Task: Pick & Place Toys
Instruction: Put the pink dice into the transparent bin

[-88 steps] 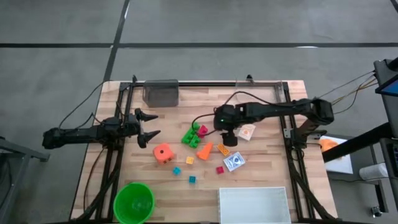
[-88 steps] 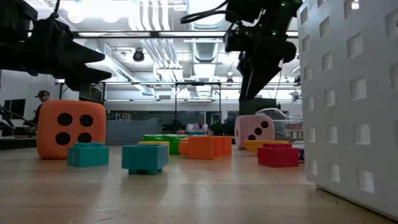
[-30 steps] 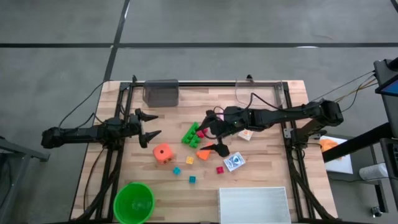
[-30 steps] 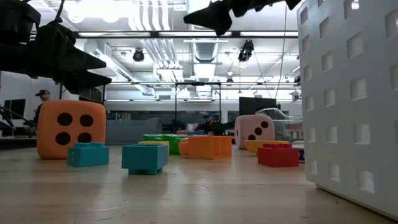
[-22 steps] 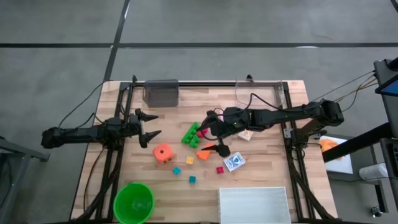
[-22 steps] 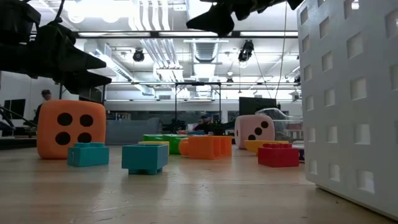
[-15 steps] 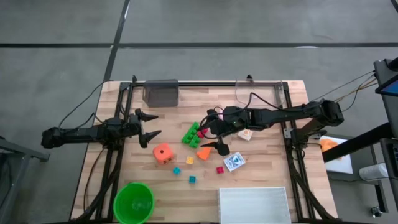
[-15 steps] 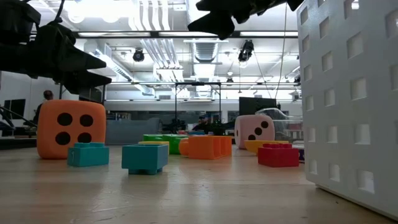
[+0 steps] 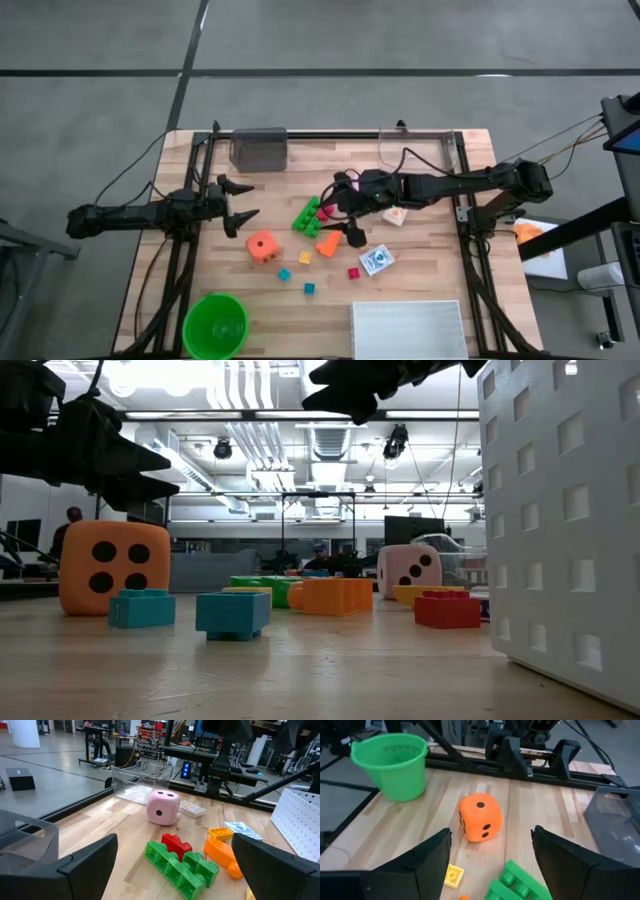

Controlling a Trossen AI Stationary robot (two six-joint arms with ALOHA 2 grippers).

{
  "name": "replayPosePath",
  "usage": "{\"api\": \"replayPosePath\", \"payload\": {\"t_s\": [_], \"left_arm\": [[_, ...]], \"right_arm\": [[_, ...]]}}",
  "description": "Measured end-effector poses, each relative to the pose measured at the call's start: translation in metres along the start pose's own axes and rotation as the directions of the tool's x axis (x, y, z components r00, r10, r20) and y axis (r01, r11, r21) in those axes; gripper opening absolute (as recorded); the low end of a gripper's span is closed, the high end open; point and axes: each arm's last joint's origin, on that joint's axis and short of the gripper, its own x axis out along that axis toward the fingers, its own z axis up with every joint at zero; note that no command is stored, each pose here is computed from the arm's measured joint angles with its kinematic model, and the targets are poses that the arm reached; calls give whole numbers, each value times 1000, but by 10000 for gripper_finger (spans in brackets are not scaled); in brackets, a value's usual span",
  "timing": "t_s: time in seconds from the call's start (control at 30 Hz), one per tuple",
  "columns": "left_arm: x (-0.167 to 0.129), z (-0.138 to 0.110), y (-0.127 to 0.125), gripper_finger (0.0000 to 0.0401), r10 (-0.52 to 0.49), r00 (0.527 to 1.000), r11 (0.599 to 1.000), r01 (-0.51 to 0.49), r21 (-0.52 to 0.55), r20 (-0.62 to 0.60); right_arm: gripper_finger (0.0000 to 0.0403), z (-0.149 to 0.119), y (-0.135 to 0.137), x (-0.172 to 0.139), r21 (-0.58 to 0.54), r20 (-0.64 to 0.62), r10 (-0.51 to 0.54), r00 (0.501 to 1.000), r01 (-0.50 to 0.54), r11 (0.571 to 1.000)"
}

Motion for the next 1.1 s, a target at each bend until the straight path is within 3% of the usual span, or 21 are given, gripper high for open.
{"api": "replayPosePath", "payload": {"t_s": [0.3,0.57,1.1], "left_arm": [[0,0,0,395,0,1000,1000,0,0,0],[0,0,0,395,0,1000,1000,0,0,0],[0,0,0,395,0,1000,1000,0,0,0]], "right_arm": [[271,-1,-5,0,87,-15,-90,996,91,992],[271,0,-5,-1,102,-48,-90,995,95,990],[271,-28,0,-5,93,-334,-64,940,100,991]]}}
